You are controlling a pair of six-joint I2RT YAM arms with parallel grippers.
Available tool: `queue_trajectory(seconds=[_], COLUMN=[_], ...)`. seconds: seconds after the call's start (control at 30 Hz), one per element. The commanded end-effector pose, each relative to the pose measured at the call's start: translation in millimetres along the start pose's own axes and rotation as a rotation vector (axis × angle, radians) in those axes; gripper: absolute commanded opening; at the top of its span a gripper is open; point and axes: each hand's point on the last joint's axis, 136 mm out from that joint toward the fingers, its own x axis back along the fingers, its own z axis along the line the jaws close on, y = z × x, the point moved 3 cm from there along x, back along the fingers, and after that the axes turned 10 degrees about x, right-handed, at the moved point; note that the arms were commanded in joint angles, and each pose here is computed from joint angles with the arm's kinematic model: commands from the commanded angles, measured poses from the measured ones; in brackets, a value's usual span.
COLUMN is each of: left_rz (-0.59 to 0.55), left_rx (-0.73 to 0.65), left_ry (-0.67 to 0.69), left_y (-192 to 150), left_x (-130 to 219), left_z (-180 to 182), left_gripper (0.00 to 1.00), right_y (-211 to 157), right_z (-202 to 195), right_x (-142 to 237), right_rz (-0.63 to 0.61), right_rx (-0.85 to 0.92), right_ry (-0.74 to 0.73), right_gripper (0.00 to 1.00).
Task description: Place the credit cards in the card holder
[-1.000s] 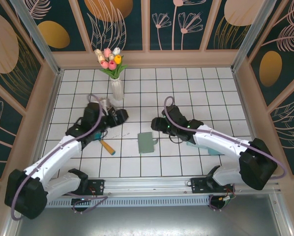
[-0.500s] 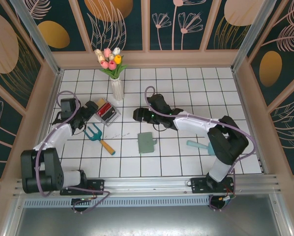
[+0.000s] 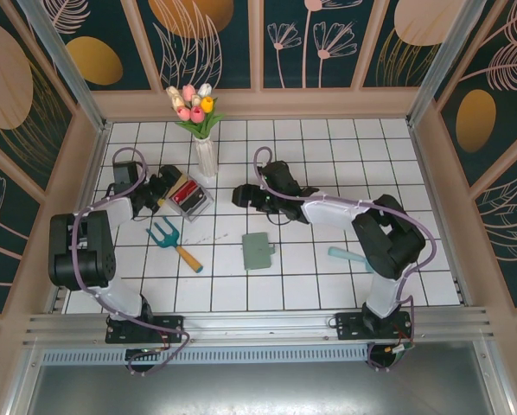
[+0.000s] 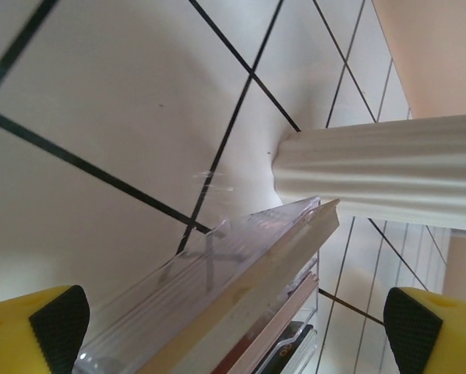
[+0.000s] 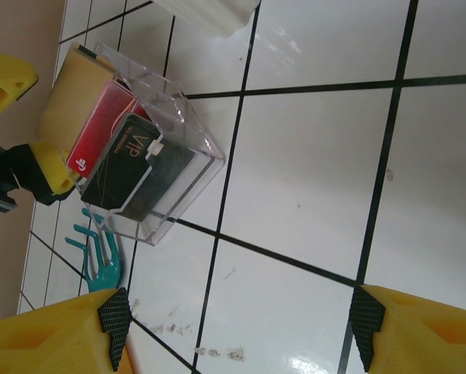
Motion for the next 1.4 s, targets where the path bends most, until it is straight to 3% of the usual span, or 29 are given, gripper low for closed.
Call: queue_trajectory(seconds=[0.0,0.3,0.67,0.87,1.13,1.37], left_rz=[0.074,0.207,0.242,0.256,0.299,0.348], left_rx=[-0.078,-0.192,-0.202,-0.198,-0.200,-0.211], left_ry=[-0.127,-0.120,-0.146,-0.152,-0.193,-0.240], left_y=[-2.3,-35.7,-46.4,-50.9,-72.0,-112.6], left_x=[-4.8,-27.6,-36.5,-37.6,-40.5,-43.2], left_z=[-25.2,-20.7,-27.9,-26.4,-36.0,-55.6], left_gripper=[0.98,0.93,0.92,0.92,0.92,0.92], right_y=[2.9,24.0,65.3,63.2,39.1,6.4], right_z=[-2.4,-6.2,1.9,8.8,10.6,-4.7], right_x=[-6.5,-28.9,-83.9,-103.7,-75.4,-25.9], right_rz=[-0.010,-0.013,0.003,0.064,0.083,0.044], right_rx=[0.005,0.076,0.076,0.062,0.052,0.017], right_ry=[0.033,0.098,0.244,0.338,0.386,0.319], right_gripper=[0.77,0.75,0.72,0.67,0.62,0.61])
